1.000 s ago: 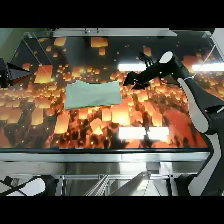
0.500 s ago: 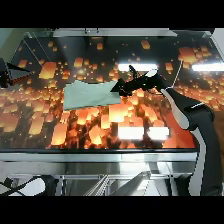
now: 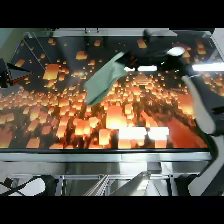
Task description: Fold the shirts.
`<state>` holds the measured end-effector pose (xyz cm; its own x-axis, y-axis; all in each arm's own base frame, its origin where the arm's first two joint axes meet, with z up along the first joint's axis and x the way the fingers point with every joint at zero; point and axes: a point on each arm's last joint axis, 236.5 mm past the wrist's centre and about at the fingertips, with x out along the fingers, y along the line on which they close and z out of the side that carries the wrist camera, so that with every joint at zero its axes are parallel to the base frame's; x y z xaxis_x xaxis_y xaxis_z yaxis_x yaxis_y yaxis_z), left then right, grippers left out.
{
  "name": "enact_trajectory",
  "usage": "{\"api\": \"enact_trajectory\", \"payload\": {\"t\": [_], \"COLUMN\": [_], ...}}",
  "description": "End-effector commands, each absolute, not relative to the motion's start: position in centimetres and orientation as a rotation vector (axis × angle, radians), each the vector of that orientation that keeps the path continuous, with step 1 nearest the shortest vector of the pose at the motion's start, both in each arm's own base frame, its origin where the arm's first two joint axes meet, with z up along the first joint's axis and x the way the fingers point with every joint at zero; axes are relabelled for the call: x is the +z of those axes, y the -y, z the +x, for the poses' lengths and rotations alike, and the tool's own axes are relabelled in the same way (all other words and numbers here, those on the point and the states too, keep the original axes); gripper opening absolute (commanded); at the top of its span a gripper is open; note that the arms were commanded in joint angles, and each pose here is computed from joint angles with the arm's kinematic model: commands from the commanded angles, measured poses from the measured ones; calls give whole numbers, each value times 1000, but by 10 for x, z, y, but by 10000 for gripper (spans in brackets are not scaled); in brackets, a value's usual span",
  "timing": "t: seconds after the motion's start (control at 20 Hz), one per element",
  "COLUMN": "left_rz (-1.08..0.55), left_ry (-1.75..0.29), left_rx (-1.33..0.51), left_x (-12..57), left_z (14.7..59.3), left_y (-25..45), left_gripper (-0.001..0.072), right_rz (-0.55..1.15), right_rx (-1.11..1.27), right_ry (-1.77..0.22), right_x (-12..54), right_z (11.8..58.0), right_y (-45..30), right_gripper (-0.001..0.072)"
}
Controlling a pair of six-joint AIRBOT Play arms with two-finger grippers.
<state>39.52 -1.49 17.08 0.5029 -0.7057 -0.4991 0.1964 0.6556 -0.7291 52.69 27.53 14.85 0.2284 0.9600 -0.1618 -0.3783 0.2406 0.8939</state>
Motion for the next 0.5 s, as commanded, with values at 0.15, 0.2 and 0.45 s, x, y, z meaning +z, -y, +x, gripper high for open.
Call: {"api": "enact_trajectory", "payload": {"t": [0.15,0.2,0.45], "left_rz": [-658,-658,-657], "left_ry": [-906,-905,-915], "left_rx": [-616,-615,-626], "left_x": [170,170,170], "left_z": [389,389,387], "left_y": [18,19,21], "left_gripper": [17,17,17], "right_rz": [697,656,692], "right_rx": [261,103,-452], "right_ry": [-786,-801,-757], "right_x": [245,244,252], "right_z": [499,481,399], "right_y": [-32,7,157], "right_gripper": [16,17,15]}}
